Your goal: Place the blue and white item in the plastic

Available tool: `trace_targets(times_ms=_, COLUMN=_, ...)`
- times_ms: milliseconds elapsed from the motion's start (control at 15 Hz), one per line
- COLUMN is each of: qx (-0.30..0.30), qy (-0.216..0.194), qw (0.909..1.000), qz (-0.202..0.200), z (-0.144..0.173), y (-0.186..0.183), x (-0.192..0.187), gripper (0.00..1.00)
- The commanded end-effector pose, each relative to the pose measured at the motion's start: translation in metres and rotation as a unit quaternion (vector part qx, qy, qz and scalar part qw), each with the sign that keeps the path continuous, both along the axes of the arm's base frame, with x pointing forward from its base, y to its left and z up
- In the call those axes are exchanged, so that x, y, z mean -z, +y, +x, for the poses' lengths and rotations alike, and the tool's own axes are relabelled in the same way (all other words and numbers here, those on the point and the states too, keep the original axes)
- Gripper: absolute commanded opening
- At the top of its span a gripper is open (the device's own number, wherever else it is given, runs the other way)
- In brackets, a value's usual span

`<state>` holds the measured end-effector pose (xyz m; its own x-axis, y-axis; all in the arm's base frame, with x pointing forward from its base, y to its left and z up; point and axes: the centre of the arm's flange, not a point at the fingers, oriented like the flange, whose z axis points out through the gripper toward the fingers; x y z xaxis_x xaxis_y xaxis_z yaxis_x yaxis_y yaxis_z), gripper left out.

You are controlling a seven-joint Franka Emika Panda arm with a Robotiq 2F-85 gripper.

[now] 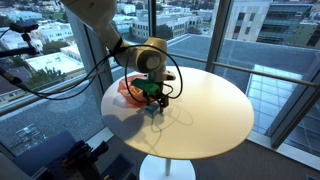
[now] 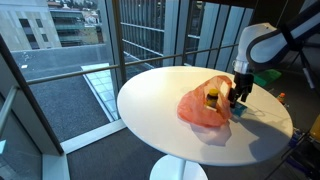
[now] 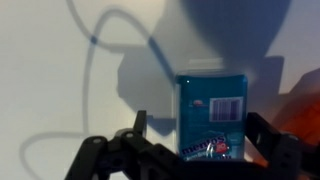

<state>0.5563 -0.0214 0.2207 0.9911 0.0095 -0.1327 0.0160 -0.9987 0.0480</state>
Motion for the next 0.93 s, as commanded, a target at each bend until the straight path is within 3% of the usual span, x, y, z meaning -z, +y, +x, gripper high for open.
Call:
trace_targets(times_ms=0, qx=-0.033, qy=-0.014, qw=0.9994, qz=0.001, z=0.004, y=-0.011, x=-0.010, gripper=1.00)
trace_targets(times_ms=267, qx=-0.052, qy=-0.014, qw=0.9985, qz=0.000, z=0.005, y=-0.016, x=-0.009, gripper=0.98)
trace_targets(times_ms=400, qx=-0.056, qy=-0.013, qw=0.9983, qz=0.000, z=0.005, y=-0.017, x=-0.008, gripper=0.74)
trace_targets(times_ms=667, qx=-0.060, qy=-0.014, qw=0.9981, qz=0.000, z=0.004, y=-0.019, x=-0.009, gripper=0.42)
trace_targets(times_ms=867, qx=-0.058, qy=-0.017, qw=0.9982, qz=-0.001, z=0.003, y=-0.023, x=-0.015, gripper=0.39)
